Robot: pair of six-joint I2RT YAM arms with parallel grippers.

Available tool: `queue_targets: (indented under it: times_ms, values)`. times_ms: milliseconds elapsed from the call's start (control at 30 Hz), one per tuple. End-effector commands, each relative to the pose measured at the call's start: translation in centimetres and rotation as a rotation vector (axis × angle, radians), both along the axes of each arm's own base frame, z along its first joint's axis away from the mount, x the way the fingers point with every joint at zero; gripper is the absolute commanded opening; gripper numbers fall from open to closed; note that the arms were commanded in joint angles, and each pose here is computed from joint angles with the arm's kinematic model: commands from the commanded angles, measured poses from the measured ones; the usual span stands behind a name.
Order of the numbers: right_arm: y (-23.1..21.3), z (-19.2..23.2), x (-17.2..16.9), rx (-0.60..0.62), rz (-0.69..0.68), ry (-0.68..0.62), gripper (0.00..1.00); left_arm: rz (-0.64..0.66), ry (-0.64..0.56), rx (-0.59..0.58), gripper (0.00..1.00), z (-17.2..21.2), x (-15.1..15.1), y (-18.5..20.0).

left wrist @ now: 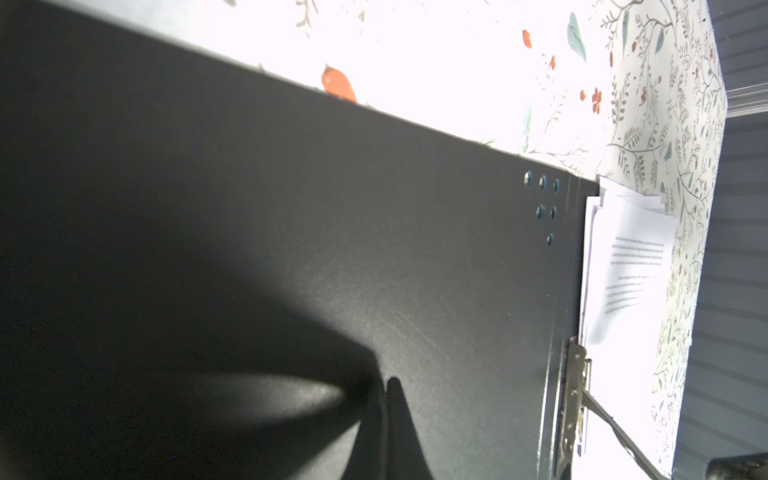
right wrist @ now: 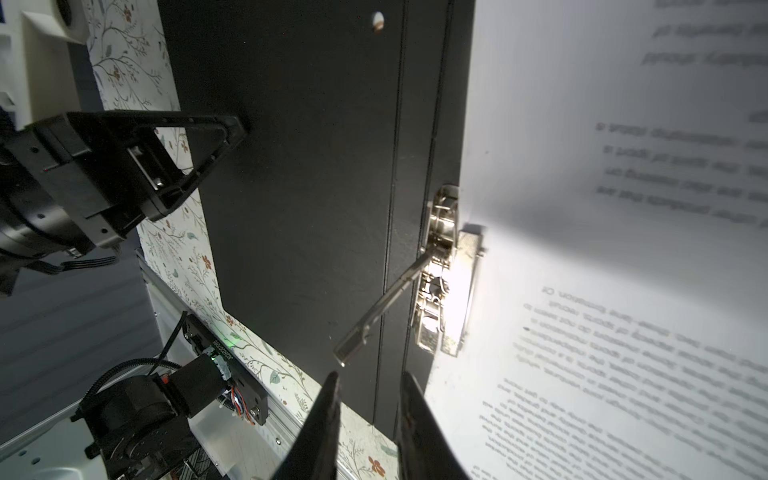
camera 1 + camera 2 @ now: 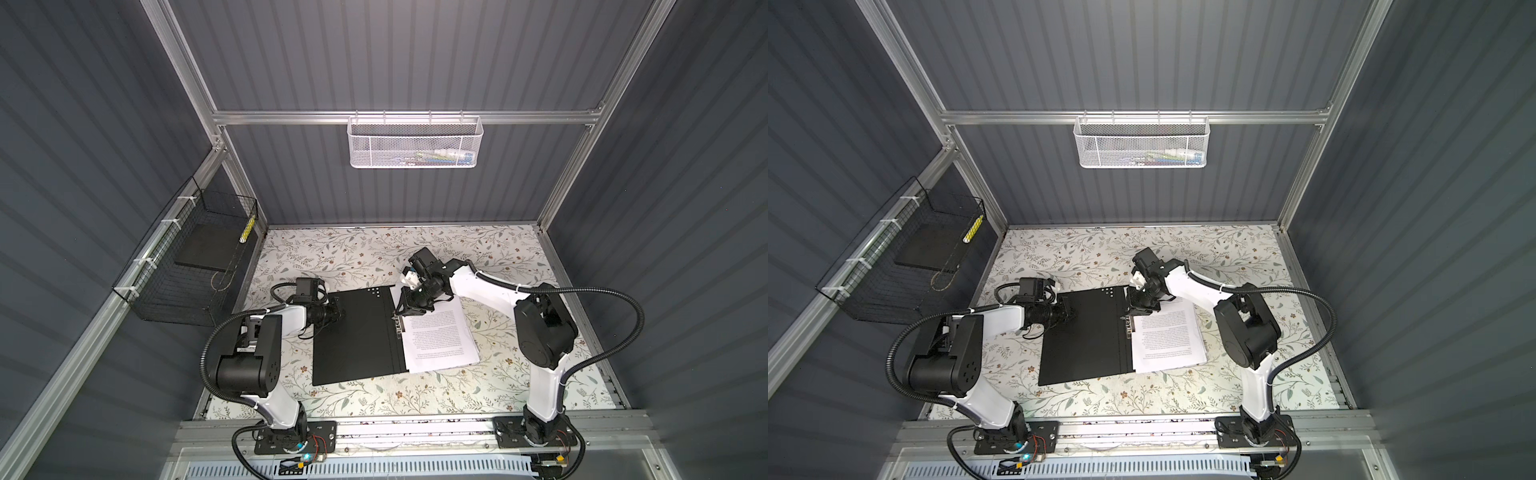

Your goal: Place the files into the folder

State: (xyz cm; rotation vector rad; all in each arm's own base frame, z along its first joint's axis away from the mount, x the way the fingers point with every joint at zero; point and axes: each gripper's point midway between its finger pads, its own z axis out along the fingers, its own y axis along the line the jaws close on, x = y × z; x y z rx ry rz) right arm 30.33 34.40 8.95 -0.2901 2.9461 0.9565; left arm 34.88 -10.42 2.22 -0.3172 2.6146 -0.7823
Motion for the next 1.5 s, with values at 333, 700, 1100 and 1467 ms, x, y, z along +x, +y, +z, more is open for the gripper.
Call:
queue_targets:
  times_ms: [333, 700, 1100, 1467]
  values:
    - [1.8, -1.4, 0.2, 0.018, 0.023, 0.040, 0.27, 0.024, 0.201, 0.122, 0.00, -4.9, -4.5, 2.1]
    - [2.0, -1.4, -0.2, 0.006, 0.044, 0.038, 0.23, 0.024, 0.200, 0.122, 0.00, -4.9, -4.5, 2.1]
    - [1.3, -1.7, -1.0, -0.032, 0.062, 0.046, 0.15, 0.022, 0.199, 0.122, 0.00, -4.9, -4.5, 2.1]
    - [1.2, -2.1, -1.7, -0.066, 0.097, 0.051, 0.09, 0.021, 0.197, 0.123, 0.00, -4.9, -4.4, 2.1]
